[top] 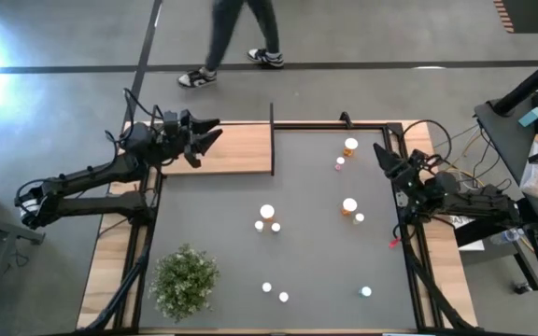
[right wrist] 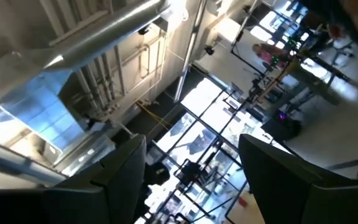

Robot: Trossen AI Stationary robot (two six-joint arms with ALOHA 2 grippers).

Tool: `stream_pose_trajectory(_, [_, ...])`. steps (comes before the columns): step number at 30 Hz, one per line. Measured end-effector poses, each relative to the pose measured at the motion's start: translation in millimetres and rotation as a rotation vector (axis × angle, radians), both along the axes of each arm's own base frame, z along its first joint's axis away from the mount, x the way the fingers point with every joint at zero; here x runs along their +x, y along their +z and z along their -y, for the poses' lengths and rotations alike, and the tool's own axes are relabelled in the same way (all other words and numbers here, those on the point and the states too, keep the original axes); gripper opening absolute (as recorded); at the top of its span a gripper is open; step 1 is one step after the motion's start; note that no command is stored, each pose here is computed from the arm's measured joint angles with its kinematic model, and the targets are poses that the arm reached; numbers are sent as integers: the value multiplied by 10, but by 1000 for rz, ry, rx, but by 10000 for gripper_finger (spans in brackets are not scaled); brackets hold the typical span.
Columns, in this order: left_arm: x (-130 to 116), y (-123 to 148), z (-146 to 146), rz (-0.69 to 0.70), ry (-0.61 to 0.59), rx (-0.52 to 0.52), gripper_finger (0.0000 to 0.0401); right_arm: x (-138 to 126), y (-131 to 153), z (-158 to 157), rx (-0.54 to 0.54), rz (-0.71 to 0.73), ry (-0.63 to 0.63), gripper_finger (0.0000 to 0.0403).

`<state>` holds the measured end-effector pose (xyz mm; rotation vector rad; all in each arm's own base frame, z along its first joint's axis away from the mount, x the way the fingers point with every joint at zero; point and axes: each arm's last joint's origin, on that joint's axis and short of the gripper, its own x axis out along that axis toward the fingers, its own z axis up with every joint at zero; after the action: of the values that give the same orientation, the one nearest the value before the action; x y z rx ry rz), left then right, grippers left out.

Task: Pick and place medicine bottles onto shelf by color
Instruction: Move the bottom left orange pill bottle to the middle of the table

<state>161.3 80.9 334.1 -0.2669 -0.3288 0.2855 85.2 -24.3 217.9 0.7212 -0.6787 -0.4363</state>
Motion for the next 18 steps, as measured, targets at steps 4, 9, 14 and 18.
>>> stream_pose_trajectory(4, [-1, 14, 1, 4, 0, 1, 193, -12, 168, -11, -92, -37, -8, 247])
stream_pose_trajectory(9, [-1, 14, 2, 1, -4, -1, 193, 11, 462, -23, -167, -216, 13, 247])
stream_pose_trajectory(14, [0, 12, 2, 24, -27, -73, 193, 110, 692, -33, -124, -526, 128, 247])
stream_pose_trajectory(18, [0, 13, 2, 36, -39, -106, 193, 405, 840, -24, -78, -724, 244, 247])
